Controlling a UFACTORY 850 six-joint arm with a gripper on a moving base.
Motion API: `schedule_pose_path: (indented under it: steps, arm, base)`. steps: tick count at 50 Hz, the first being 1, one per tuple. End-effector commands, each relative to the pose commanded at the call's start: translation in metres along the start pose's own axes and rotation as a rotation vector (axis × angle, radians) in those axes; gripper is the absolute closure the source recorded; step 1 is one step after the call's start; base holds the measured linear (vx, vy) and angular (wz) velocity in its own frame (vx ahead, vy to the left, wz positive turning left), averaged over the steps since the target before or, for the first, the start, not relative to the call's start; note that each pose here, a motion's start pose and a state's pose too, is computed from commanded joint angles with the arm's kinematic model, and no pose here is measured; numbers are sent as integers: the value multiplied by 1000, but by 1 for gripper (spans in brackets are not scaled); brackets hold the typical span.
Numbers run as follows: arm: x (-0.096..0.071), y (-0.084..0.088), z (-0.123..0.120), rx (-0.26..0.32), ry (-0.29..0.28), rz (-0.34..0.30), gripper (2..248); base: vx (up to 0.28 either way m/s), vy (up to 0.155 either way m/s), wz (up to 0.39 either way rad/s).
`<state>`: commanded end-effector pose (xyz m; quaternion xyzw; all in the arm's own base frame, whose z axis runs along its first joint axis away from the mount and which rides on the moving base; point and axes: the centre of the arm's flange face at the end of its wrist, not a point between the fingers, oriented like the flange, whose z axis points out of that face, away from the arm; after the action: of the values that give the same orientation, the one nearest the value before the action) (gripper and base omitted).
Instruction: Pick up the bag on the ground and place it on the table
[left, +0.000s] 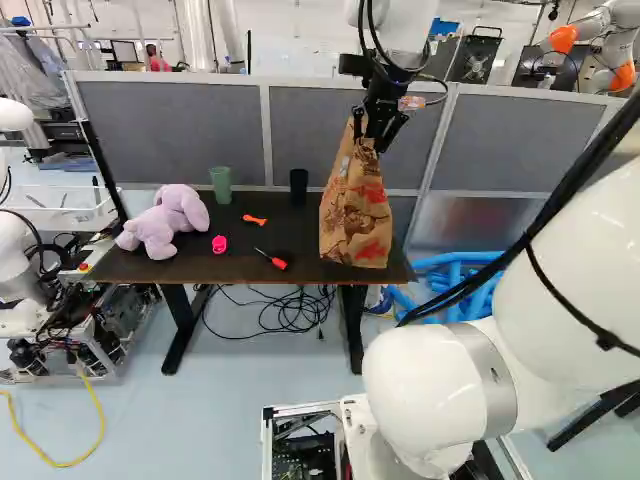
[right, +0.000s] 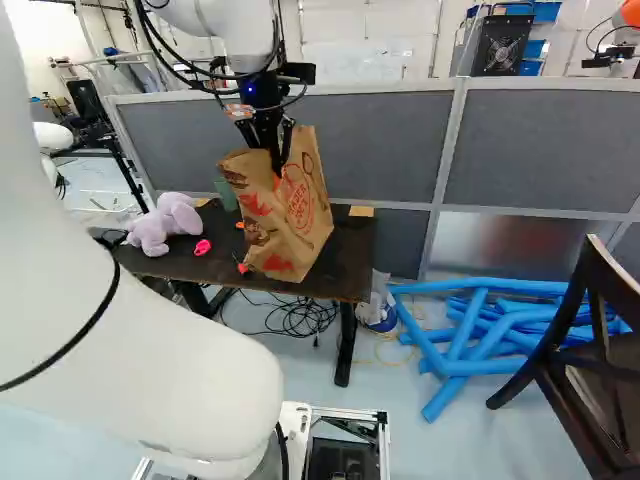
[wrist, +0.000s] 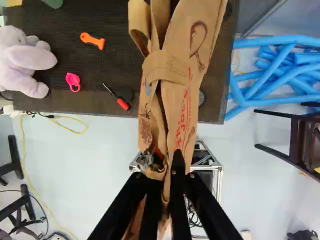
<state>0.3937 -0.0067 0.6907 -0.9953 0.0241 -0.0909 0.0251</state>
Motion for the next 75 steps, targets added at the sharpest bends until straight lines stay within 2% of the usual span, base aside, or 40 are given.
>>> schedule_pose_path:
  steps: [28,75]
  arm:
    - [22,1,4,-49,-7,-31,227]
    - [61,-23,11,-43,-13,-82,227]
  base:
    - [0,0,0]
    - [0,0,0]
